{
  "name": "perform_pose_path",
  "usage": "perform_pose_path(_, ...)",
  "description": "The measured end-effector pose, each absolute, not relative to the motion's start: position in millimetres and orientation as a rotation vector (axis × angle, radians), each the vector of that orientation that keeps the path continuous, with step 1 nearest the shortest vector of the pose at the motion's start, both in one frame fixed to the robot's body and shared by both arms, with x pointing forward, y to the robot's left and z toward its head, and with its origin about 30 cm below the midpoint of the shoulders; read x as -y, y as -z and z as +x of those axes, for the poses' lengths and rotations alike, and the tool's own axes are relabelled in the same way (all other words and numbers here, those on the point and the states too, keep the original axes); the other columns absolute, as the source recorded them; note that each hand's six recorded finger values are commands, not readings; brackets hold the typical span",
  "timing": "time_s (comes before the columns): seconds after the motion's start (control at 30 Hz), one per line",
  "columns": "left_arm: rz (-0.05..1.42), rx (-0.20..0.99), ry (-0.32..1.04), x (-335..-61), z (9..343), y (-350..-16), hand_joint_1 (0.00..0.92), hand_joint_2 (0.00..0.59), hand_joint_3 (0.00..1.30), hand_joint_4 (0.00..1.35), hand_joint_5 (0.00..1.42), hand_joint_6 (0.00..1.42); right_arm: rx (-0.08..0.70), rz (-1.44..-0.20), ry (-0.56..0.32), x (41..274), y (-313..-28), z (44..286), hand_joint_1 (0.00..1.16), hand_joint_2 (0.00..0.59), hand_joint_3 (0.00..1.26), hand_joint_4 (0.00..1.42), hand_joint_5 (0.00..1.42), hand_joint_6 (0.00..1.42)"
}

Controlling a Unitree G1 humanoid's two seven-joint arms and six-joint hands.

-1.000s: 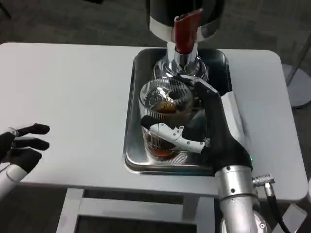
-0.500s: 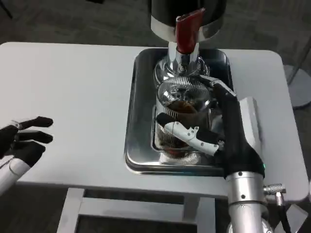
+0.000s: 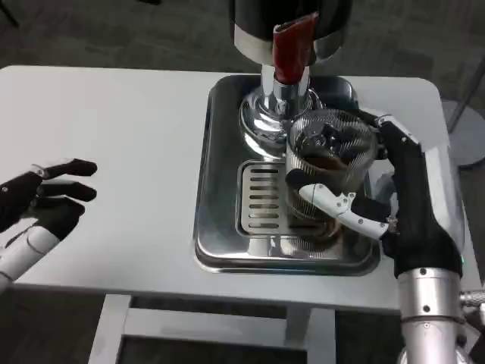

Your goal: Grasp the cup under the faucet to collect the drink, then remove the cup.

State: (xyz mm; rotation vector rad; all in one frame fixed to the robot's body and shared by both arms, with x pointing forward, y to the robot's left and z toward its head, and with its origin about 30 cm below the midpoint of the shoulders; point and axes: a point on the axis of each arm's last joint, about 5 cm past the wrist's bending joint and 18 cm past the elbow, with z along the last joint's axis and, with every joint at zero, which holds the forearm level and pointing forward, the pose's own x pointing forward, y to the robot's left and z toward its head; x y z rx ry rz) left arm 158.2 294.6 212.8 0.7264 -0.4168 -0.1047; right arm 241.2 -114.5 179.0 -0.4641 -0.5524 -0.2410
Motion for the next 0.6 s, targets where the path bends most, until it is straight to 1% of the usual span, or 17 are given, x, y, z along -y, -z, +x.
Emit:
perform_pose_path(0.2,0.727,0.435,0.114,-293.1,164.0,-215.9,0.0,0.084,0.3,0.37,0.41,0.41,0.539,-0.477,0.239,124.2,-177.2,236.5,0.83,0.187,0.91,1.05,1.28,1.42)
perform_pose_path(0.43,0.76,0.476,0.16,-288.1,174.3,-228.9,0.0,0.082,0.29,0.36,0.39,0.39,0.554,-0.51,0.237,137.0,-181.7,230.8,0.83,0.184,0.92,1.07,1.29,1.42)
perform_pose_path(0.6,0.772,0.498,0.202,-282.1,181.4,-235.1,0.0,0.082,0.29,0.34,0.37,0.39,0.534,-0.523,0.25,147.4,-179.2,224.0,0.83,0.185,0.93,1.07,1.29,1.42)
